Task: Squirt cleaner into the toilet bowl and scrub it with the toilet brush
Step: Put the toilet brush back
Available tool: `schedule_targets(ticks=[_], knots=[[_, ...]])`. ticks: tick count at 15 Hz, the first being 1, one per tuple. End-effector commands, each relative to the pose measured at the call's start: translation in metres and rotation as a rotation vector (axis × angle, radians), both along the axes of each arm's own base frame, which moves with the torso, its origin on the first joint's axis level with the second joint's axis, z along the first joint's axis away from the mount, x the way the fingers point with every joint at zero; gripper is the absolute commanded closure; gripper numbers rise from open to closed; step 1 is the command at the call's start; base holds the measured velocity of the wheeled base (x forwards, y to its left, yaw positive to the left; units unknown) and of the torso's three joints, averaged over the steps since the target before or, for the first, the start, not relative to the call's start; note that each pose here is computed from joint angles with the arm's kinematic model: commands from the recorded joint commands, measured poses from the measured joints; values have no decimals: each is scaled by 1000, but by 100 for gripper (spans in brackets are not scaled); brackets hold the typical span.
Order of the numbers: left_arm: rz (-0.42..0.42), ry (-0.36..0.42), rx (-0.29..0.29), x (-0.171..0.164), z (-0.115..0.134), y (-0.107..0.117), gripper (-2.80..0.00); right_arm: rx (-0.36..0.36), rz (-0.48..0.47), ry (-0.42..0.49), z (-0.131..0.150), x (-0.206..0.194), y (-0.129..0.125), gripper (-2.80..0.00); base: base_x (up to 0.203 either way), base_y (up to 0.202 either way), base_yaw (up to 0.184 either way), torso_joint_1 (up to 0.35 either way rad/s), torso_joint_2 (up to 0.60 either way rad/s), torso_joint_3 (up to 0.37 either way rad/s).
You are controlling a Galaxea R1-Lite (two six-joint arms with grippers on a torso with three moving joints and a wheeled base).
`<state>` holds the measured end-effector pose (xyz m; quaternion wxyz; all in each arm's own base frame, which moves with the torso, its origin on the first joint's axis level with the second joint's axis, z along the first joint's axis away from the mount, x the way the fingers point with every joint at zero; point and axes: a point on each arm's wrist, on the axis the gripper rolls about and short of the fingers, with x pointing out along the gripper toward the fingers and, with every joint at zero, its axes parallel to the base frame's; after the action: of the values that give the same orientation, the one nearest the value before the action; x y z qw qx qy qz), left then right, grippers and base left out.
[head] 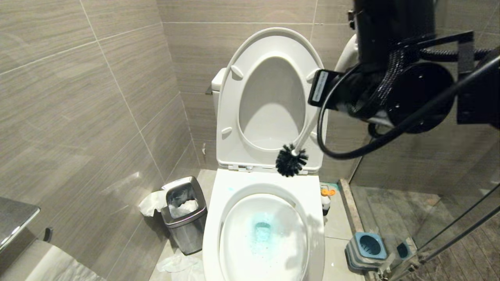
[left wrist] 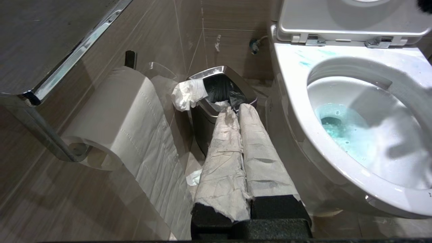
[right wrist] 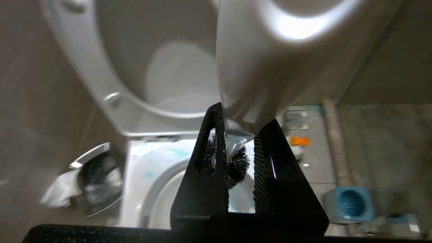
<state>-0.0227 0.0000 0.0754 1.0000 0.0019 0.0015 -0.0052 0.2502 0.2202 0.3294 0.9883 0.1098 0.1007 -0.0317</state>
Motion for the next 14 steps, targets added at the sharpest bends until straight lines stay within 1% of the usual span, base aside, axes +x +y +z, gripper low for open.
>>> schedule_targets(ticks=[1,3,6,7,9,11,12,14], knots=[[1,0,-1,0,0,0,0,-6,-88,-21,17,-4,-31,0,0,0,0,0,0,0],[1,0,-1,0,0,0,0,-36,-140,11,16,-3,-50,0,0,0,0,0,0,0],[0,0,1,0,0,0,0,-90,-256,90,4,9,-91,0,0,0,0,0,0,0],[0,0,0,0,0,0,0,-102,-245,132,-2,10,-102,0,0,0,0,0,0,0],[0,0,-1,0,0,0,0,-91,-202,203,-15,13,-123,0,0,0,0,0,0,0],[1,0,-1,0,0,0,0,-73,-221,278,-38,26,-144,0,0,0,0,0,0,0],[0,0,0,0,0,0,0,-53,-237,286,-52,36,-153,0,0,0,0,0,0,0],[0,0,-1,0,0,0,0,-15,-277,268,-85,64,-173,0,0,0,0,0,0,0]])
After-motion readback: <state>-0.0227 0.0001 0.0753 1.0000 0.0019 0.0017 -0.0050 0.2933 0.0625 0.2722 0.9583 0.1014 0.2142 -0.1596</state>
